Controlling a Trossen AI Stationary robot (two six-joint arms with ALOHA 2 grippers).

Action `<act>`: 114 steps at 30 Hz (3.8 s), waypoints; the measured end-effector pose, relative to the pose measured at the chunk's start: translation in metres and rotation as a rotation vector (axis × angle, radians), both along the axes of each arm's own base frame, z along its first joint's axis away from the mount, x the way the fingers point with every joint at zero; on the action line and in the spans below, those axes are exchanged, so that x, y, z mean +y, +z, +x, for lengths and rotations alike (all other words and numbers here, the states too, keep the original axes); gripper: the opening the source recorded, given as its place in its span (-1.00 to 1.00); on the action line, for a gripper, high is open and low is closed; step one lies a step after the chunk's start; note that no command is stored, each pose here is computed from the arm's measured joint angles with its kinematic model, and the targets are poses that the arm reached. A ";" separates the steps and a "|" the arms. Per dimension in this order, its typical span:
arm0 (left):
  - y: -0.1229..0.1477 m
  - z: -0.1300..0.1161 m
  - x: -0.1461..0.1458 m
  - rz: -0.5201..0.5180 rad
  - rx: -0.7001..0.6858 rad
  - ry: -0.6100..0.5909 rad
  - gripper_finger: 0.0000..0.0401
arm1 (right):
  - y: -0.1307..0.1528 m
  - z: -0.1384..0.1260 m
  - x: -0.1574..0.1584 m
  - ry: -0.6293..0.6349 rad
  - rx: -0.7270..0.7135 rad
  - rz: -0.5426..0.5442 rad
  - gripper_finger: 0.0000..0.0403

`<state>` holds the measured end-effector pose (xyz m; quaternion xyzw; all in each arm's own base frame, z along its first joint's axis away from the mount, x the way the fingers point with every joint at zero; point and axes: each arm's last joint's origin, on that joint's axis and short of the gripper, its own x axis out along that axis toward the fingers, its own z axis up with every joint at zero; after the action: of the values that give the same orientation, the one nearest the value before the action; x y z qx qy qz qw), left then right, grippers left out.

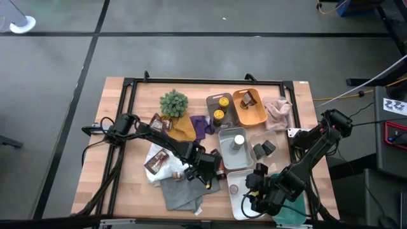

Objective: Sort spices by type
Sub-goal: Put the black seasoning bottle into the green bin

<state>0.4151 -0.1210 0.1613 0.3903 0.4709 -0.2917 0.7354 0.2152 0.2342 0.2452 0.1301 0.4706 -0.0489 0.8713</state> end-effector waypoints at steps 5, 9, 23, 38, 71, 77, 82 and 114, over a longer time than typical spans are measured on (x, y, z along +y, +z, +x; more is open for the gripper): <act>-0.001 -0.004 0.001 -0.012 0.050 0.064 0.07 | 0.000 0.000 0.000 0.003 0.004 0.005 0.48; -0.003 -0.009 0.003 -0.017 0.107 0.130 0.07 | 0.000 0.000 0.000 0.003 0.005 0.005 0.48; -0.005 -0.008 0.008 -0.073 0.124 0.216 0.07 | 0.000 0.000 0.000 0.003 0.004 0.006 0.48; -0.007 -0.007 0.011 -0.124 0.146 0.317 0.07 | 0.004 0.005 0.006 0.004 -0.056 0.076 0.48; 0.062 -0.009 0.013 -0.323 -0.007 0.507 -0.26 | 0.009 0.011 0.002 -0.081 -0.271 -0.118 0.48; 0.080 -0.013 0.014 -0.381 -0.050 0.563 -0.27 | 0.014 0.015 0.002 -0.043 -0.361 -0.232 0.48; 0.086 -0.009 0.011 -0.446 -0.106 0.593 -0.24 | 0.016 0.025 -0.006 -0.043 -0.377 -0.288 0.48; 0.100 0.006 0.007 -0.596 -0.278 0.596 -0.21 | 0.015 0.042 -0.022 0.186 -0.314 -0.501 0.48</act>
<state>0.4212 -0.1137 0.2617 0.0441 0.3550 -0.1348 0.9241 0.2571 0.2124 0.2606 -0.1265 0.3134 -0.0628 0.9391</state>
